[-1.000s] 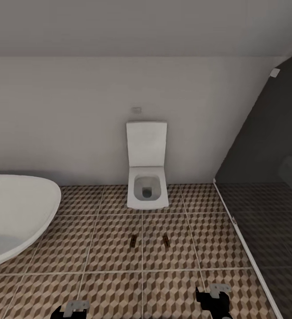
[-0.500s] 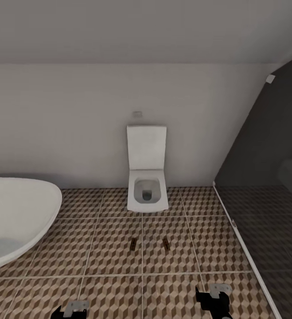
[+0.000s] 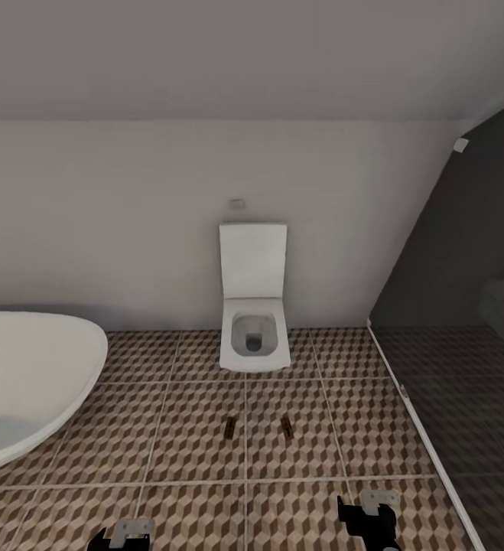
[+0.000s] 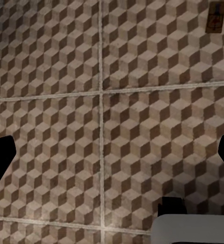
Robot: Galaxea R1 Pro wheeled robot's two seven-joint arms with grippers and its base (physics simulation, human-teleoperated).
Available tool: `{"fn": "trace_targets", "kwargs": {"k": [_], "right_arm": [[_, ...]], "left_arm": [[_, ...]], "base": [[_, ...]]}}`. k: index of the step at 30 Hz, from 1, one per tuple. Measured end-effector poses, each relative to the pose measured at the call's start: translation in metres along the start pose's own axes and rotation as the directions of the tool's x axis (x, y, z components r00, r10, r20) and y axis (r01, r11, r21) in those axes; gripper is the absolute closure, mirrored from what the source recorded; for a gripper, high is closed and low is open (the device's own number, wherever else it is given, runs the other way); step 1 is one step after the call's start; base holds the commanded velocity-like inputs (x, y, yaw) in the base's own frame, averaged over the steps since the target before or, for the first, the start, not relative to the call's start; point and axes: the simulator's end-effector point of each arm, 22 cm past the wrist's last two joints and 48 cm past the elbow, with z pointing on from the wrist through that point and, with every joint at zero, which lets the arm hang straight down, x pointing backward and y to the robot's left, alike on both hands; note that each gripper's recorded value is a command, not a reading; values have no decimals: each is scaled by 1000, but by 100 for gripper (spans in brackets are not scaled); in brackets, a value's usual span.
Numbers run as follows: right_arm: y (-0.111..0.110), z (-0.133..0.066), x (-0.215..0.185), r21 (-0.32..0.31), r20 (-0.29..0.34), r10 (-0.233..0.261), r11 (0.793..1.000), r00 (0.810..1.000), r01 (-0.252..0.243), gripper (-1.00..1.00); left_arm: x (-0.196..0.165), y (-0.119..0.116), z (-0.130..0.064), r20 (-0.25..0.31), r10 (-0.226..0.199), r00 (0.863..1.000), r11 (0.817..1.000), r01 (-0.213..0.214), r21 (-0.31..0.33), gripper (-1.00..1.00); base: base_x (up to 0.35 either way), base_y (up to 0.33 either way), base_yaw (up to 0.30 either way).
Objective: Take the four mousetraps from the cabinet in the bathroom and place them on the bathroom floor. Make sure all four end up on the same floor surface, and ensure that at least two of them are either under or directly next to the same bathroom sink.
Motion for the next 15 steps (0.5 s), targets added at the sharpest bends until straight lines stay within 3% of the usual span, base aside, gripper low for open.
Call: {"fn": "trace_targets", "kwargs": {"k": [15], "right_arm": [[-1, -1, -7, 0, 14, 2, 1000, 1000, -2, -100]], "left_arm": [[-7, 0, -1, 14, -3, 1000, 1000, 3, 0, -100]], "base": [[0, 0, 0]]}}
